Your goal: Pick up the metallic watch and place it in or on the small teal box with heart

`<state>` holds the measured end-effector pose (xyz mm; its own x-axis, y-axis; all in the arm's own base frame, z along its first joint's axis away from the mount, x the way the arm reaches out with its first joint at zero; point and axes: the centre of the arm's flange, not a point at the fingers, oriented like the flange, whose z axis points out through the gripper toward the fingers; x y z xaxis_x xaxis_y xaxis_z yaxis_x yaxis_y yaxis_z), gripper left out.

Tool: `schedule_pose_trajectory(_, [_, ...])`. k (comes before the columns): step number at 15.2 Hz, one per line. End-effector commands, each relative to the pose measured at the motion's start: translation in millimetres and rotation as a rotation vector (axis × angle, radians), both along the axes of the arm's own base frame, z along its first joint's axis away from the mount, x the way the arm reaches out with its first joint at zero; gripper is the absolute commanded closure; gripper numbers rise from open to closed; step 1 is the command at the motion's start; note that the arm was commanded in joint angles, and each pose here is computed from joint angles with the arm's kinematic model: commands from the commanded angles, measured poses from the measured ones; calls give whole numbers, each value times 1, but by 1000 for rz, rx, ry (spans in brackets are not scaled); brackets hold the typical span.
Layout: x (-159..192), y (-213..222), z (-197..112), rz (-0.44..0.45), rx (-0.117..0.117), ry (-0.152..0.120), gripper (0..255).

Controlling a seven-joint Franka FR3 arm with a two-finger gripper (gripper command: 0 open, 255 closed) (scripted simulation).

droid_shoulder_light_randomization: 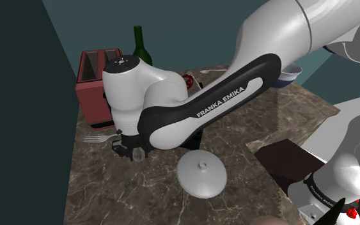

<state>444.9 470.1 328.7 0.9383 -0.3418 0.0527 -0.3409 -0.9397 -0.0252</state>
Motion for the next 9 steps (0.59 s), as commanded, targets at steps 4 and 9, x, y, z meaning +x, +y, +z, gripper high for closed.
schedule_pose_trajectory(4, [-1, 0, -2, 1, 1, 1, 255])
schedule_pose_trajectory(9, [-1, 0, 24, 1, 1, 1, 255])
